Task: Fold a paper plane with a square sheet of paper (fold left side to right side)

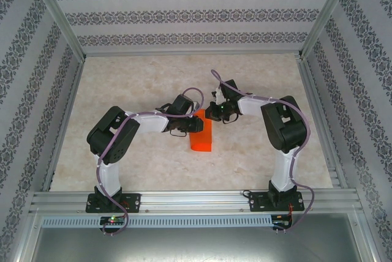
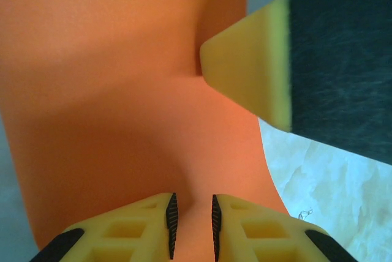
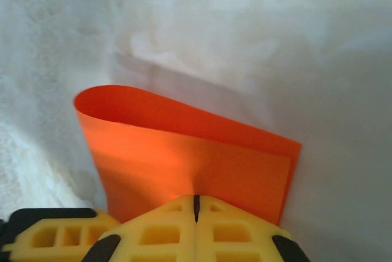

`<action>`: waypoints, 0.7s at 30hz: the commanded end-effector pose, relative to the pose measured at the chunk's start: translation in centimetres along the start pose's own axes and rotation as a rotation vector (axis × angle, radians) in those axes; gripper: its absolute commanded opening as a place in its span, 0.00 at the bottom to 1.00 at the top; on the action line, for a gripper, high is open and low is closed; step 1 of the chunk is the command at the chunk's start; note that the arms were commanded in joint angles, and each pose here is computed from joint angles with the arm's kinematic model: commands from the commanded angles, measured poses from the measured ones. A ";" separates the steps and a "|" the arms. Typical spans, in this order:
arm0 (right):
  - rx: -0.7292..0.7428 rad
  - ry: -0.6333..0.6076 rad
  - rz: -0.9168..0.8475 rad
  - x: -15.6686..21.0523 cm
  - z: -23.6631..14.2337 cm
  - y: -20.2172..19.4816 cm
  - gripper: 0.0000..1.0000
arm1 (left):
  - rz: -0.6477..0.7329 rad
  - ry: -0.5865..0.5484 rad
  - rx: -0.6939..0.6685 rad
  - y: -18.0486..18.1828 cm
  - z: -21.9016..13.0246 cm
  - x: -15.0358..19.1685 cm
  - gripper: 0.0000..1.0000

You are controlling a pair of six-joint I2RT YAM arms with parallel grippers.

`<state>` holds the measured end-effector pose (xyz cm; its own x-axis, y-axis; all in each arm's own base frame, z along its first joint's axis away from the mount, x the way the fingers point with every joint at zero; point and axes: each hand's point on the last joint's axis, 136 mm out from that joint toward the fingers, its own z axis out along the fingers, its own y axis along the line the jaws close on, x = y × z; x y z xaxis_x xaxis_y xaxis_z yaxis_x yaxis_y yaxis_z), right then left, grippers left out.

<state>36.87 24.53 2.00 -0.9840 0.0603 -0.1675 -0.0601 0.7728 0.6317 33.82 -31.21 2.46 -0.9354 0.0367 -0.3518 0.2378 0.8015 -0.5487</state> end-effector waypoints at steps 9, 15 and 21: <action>0.102 0.052 0.029 1.6 1.1 -2.5 0.00 | 0.033 0.030 0.001 -1.3 -1.7 0.8 0.32; 0.099 0.058 0.030 2.0 1.2 -2.4 0.00 | 0.019 0.055 -0.001 -0.5 -0.4 1.5 0.31; 0.114 0.063 0.036 2.0 1.1 -2.6 0.00 | 0.018 0.086 -0.024 0.7 -0.3 3.1 0.29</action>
<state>36.92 24.43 1.71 -0.9854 0.0617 -0.1588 -0.0509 0.7829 0.6201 32.81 -30.71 2.54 -0.9434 0.0517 -0.3277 0.2322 0.8084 -0.5409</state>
